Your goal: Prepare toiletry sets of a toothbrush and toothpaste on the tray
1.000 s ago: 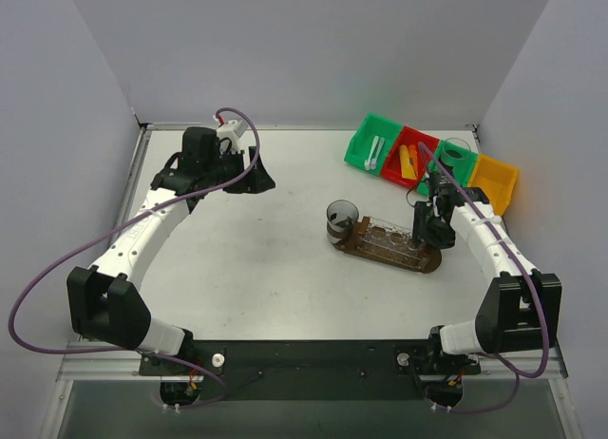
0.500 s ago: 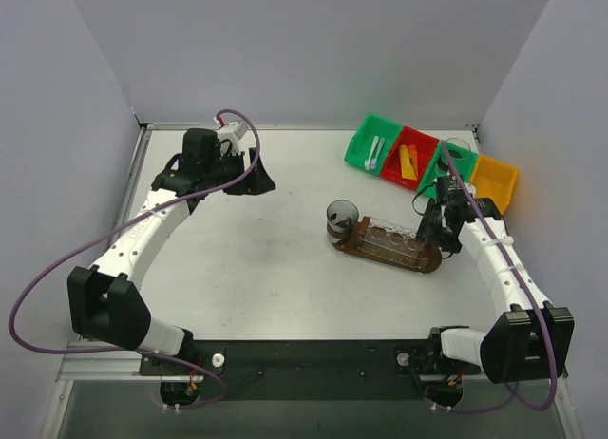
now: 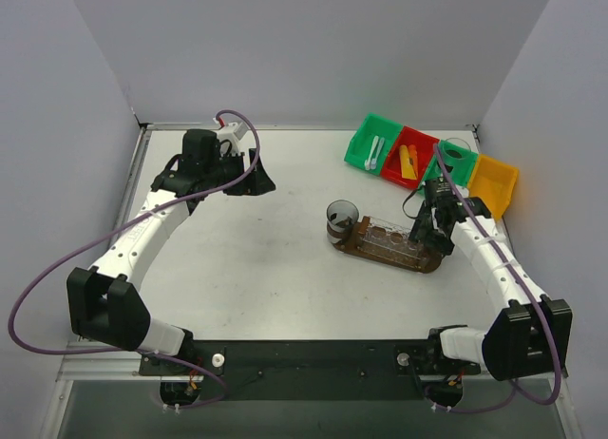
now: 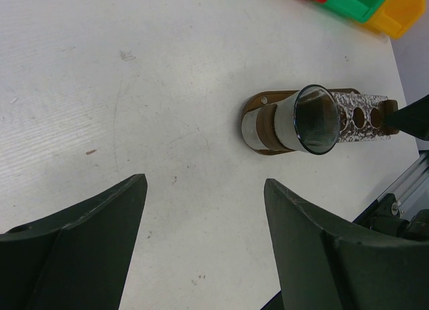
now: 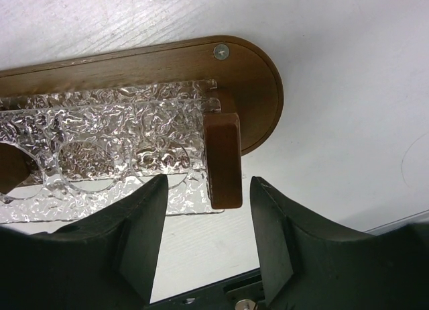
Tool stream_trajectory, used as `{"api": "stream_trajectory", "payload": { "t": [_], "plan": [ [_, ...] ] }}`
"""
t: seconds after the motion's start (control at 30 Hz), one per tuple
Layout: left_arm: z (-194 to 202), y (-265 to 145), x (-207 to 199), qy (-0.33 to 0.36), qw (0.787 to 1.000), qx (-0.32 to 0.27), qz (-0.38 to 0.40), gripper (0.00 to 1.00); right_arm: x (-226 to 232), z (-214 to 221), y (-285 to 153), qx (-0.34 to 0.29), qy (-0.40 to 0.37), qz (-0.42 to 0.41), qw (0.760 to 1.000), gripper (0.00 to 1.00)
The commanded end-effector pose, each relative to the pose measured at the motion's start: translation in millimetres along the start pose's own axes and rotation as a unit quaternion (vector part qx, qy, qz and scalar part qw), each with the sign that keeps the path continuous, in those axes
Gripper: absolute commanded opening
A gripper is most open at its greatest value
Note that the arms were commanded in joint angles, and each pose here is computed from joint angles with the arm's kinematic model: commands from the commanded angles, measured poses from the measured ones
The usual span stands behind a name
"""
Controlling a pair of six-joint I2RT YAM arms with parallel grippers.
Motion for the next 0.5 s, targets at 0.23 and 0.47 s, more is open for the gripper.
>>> {"api": "stream_trajectory", "payload": {
  "t": [0.23,0.47],
  "plan": [
    [-16,-12,-8,0.015,0.999,-0.038,0.011,0.81,-9,2,9,-0.001,-0.005,0.044,0.999,0.42],
    [-16,-12,-8,0.015,0.999,-0.038,0.011,0.81,-5,2,16,0.002,-0.015,0.05,0.999,0.39]
  ]
}}
Point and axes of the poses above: each gripper's point midway between its finger pads, its own y axis out along the fingers, its own x axis along the line the jaws close on, z = x × y, the point moved 3 cm from there along -y, back along the fingers, and after that the axes turned 9 degrees about y, right-handed, at the moved point
